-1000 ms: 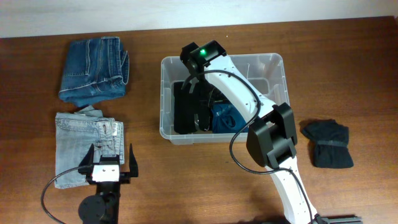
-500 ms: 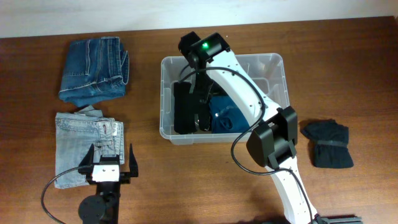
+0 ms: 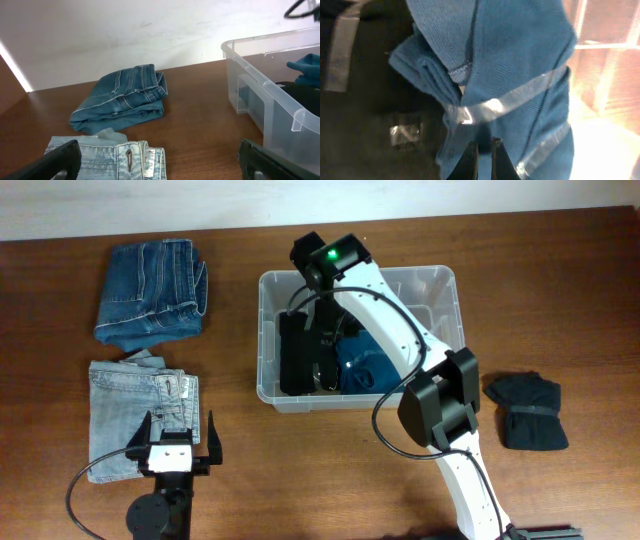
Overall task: Pack container
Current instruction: 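Release the blue garment in the bin and raise the right gripper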
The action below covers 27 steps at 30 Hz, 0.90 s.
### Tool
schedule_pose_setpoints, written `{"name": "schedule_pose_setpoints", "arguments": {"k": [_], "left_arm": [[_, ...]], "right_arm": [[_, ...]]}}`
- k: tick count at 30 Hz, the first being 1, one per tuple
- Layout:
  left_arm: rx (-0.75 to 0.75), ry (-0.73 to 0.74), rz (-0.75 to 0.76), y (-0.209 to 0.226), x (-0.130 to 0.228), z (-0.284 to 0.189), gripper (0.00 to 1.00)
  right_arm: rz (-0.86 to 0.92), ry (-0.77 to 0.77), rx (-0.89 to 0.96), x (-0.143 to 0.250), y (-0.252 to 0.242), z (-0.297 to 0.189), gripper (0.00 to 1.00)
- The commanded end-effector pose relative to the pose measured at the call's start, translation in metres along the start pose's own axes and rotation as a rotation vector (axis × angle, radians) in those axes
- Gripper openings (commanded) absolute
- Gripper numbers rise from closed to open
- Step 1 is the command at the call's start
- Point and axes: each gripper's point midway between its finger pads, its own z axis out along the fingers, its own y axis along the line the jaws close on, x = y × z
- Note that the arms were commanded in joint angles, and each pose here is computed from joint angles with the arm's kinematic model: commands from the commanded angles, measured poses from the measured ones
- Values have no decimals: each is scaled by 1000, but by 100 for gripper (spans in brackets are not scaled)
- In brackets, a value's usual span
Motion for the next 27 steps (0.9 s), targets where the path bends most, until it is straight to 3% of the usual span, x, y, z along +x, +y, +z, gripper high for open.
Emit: {"name": "schedule_pose_setpoints", "arguments": {"k": [1,13,18,22,25,27], "left_arm": [[6,-1,12,-1,0,0,99],[7,-2,12,-1,0,0,99],[7,-2,12,-1,0,0,99],[7,-2,12,-1,0,0,99],[7,-2,12,-1,0,0,99],[7,-2,12,-1,0,0,99]], "right_arm": [[2,22,-23,6,2,5,4],[1,53,-37,14,11,48,4],[-18,12,-63,4,11,21,4],[-39,-45,-84,-5,5,-28,5],[-66,-99,-92,-9,-8,-71,18],[-88,-162,-95,-16,-21,-99,33]]}}
